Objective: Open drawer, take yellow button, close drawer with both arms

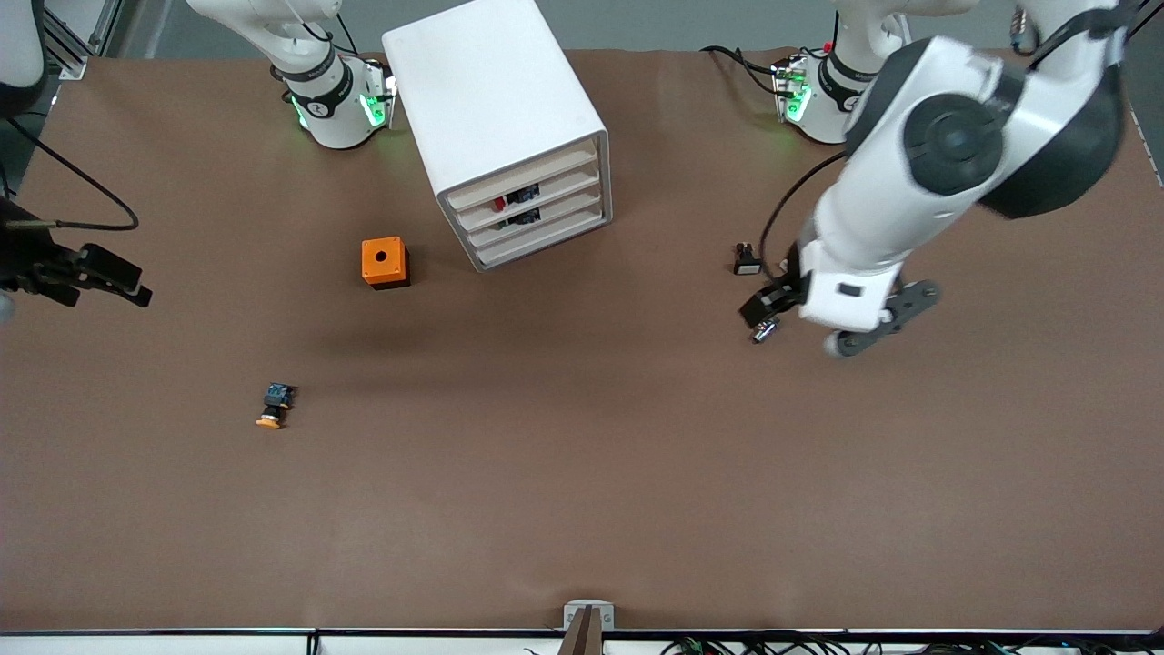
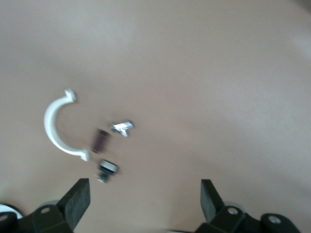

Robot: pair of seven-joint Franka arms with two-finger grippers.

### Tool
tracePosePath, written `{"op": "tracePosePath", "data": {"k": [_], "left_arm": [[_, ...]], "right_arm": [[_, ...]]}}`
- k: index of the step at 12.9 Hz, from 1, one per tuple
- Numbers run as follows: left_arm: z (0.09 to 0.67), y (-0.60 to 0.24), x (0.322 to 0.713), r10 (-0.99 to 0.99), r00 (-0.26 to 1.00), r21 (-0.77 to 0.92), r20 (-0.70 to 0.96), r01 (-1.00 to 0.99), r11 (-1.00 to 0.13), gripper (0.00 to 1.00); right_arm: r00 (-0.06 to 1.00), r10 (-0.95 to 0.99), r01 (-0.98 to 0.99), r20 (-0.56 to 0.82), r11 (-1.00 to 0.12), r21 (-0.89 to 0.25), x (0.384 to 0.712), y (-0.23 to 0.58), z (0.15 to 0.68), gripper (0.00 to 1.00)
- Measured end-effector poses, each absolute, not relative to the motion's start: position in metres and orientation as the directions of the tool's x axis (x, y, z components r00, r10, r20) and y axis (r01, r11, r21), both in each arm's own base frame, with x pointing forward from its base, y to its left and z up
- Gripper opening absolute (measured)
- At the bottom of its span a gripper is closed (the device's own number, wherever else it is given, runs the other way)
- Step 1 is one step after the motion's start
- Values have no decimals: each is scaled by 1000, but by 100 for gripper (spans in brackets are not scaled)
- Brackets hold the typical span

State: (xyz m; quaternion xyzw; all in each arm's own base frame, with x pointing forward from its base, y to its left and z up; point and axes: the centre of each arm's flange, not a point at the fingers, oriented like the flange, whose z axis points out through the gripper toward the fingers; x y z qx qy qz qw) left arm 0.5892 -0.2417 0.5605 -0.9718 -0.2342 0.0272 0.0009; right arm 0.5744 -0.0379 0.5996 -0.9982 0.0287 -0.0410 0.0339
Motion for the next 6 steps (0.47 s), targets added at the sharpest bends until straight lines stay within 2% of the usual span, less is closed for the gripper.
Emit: {"op": "tracePosePath", "data": {"k": [3, 6], "left_arm": [[602, -144, 592, 367, 929, -27, -35, 366, -930, 100], [629, -90, 582, 284, 958, -38, -28, 283, -958, 100]], "right_arm": [[995, -75, -70, 69, -995, -73, 556, -37, 615, 100], [995, -80, -76, 64, -995, -64, 546, -37, 624, 100]]}}
